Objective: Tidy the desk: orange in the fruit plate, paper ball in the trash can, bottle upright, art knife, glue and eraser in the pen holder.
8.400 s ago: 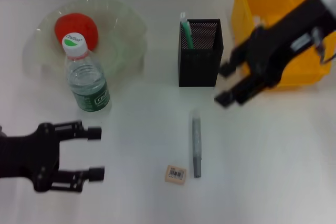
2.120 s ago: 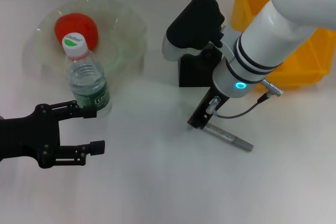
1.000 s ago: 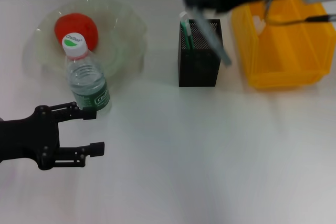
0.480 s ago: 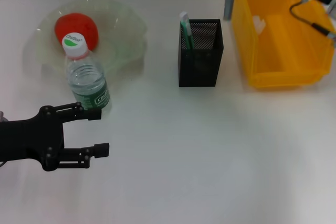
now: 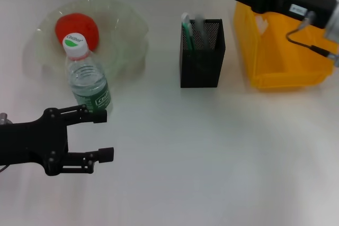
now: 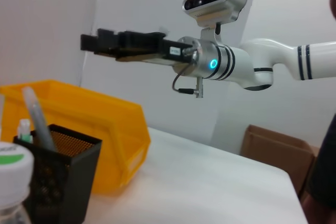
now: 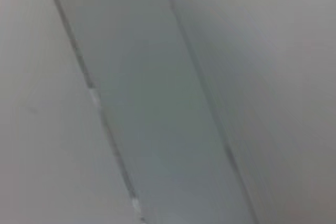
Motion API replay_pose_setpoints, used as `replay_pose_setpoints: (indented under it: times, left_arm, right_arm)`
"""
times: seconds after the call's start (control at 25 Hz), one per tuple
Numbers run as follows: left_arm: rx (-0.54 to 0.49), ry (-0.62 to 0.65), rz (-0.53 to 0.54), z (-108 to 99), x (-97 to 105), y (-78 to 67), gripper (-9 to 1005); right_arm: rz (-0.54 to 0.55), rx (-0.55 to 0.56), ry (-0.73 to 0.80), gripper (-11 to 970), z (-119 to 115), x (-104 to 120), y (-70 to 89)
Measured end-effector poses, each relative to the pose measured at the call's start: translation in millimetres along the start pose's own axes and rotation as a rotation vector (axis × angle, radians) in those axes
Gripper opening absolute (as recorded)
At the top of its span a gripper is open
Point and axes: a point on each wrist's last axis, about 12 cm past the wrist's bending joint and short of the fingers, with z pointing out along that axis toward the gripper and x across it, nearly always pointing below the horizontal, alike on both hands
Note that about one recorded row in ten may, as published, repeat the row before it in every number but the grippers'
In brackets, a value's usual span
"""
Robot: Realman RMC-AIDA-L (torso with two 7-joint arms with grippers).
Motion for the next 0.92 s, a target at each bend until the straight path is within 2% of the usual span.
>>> replay_pose_setpoints:
  times: [0.12, 0.2, 0.28, 0.32, 0.36, 0.48, 0.6, 0.72, 0.92]
  left_arm:
    - [0.016, -0.008, 0.005, -1, -2, -1.6, 844]
    - [0.021, -0.016, 0.006, -4, -2, -2.9, 844]
    - [0.036, -0.03, 0.01, -8, -3, -6.0, 844]
    - [0.046, -0.035, 0.013, -9, -4, -7.3, 844]
    - [0.06, -0.043, 0.016, -11, -6, -9.0, 844]
    - [0.069, -0.051, 0.014, -15, -7, -10.5, 844]
    - [0.069, -0.051, 0.01, -16, -8, -10.3, 844]
    - [0.078, -0.05, 0.009, -14, -10, -8.9, 844]
    - [0.088, -0.052, 0.009, -11, -11, -8.6, 844]
  right_arm:
    - [-0.013, -0.137, 0.006, 551, -25, -10, 13.5]
    - [-0.033, -0.291, 0.051, 611, -48, -10, 27.2]
    - [-0.045, -0.397, 0.094, 634, -65, -3, 36.7]
    - [-0.062, -0.5, 0.132, 645, -82, 14, 47.6]
    - [-0.062, -0.5, 0.132, 657, -82, 14, 47.6]
    - [-0.08, -0.591, 0.145, 691, -94, 45, 62.0]
    - [-0.07, -0.596, 0.125, 726, -95, 64, 68.6]
    - [-0.07, -0.594, 0.122, 725, -92, 72, 71.5]
    - [-0.076, -0.579, 0.128, 724, -87, 73, 69.8]
